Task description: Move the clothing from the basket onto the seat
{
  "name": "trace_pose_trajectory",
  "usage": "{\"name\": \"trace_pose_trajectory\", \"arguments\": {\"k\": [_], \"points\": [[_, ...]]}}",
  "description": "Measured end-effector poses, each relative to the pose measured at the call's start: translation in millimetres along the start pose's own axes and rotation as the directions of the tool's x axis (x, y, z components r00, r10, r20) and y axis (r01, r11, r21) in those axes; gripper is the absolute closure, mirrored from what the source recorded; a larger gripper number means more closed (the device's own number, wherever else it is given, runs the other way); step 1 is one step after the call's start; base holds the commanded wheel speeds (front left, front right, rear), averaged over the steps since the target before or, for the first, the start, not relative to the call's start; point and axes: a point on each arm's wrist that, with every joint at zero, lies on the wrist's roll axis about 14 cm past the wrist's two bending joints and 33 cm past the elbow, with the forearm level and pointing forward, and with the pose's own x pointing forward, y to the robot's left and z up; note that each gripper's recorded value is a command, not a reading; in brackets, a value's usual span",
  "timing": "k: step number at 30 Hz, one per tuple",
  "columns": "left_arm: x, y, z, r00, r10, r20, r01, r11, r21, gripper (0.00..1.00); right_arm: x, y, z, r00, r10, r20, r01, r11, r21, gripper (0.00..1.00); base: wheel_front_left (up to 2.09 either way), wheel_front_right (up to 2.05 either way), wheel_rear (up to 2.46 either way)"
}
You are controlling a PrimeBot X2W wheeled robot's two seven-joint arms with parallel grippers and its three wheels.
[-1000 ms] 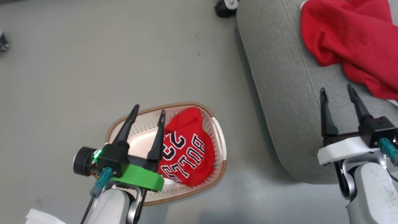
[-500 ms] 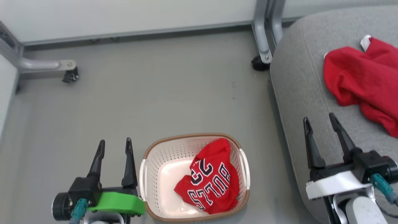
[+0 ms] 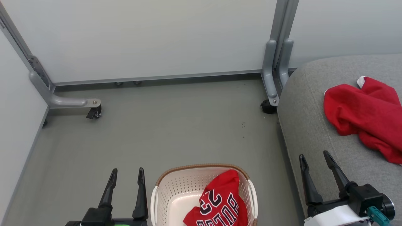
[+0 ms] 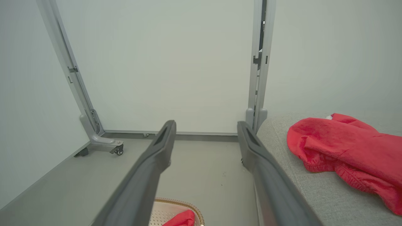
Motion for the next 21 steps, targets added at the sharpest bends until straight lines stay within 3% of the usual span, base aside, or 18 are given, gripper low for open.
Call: {"name": "trace_pose_trajectory", "arguments": {"k": [21], "points": [[-9,-9,6,1.0,-0.022,0.022,0.022,1.0,0.021,0.0,-18,3,9,0.999,-0.014,0.029,0.013,1.0,0.014,0.0,0.0,0.0,0.0]]}}
